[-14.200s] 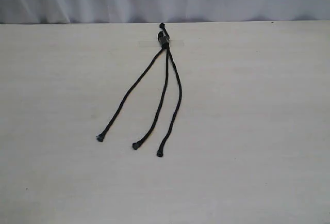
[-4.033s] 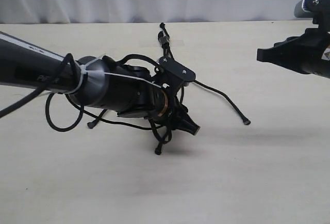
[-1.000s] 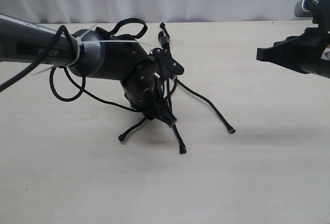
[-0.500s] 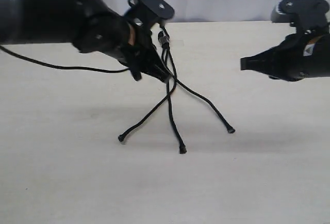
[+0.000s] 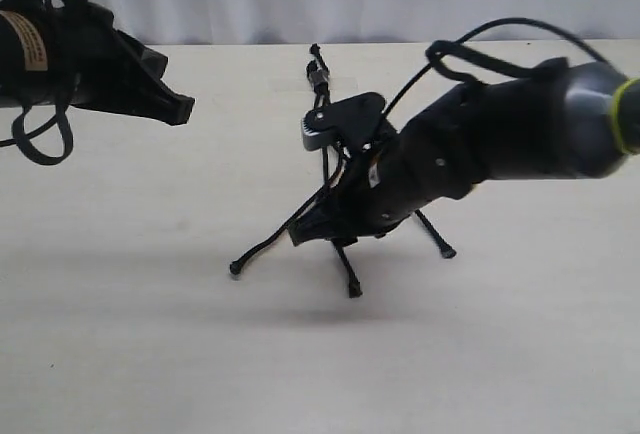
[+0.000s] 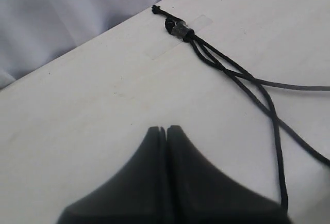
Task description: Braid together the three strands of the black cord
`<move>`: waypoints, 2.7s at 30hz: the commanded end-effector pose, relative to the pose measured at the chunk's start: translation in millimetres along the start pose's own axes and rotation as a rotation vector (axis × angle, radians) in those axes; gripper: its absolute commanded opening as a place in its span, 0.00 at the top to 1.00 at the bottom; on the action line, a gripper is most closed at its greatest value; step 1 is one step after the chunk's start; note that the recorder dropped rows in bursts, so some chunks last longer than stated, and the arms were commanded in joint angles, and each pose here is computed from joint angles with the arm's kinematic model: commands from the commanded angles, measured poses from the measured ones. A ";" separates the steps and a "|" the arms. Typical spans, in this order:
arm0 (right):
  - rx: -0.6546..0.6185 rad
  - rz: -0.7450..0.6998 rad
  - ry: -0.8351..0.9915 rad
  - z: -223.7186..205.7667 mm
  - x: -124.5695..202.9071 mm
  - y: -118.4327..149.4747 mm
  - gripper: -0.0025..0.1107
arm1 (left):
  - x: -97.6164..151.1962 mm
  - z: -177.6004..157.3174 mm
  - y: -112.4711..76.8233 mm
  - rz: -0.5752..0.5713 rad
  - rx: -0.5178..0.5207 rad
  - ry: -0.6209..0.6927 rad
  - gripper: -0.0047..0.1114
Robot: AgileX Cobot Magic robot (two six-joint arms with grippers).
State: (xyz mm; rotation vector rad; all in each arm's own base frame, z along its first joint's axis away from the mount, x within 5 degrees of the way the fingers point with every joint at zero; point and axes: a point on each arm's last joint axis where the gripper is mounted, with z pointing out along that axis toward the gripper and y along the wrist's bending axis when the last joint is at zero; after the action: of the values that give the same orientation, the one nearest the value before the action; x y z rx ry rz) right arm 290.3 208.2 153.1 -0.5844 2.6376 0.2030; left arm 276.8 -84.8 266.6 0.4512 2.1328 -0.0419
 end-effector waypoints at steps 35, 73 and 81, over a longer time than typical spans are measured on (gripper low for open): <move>0.276 -0.561 0.027 55.9 -11.8 -78.0 0.94 | -2.3 -1.7 -0.5 -0.022 0.009 -0.038 0.96; 0.138 -0.406 0.156 27.4 -3.1 -61.0 0.94 | -2.9 -1.8 -0.6 -0.022 0.010 -0.044 0.96; 0.173 -0.332 0.191 31.7 1.1 -64.4 0.61 | -0.9 -1.7 -0.2 -0.022 0.005 -0.023 0.96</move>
State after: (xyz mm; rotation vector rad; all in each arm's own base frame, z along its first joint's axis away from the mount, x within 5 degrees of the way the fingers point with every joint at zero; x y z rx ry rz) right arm 330.1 161.3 119.4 -1.0489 2.6200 -0.1695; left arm 277.7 -86.0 268.5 0.4451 2.1074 -0.0585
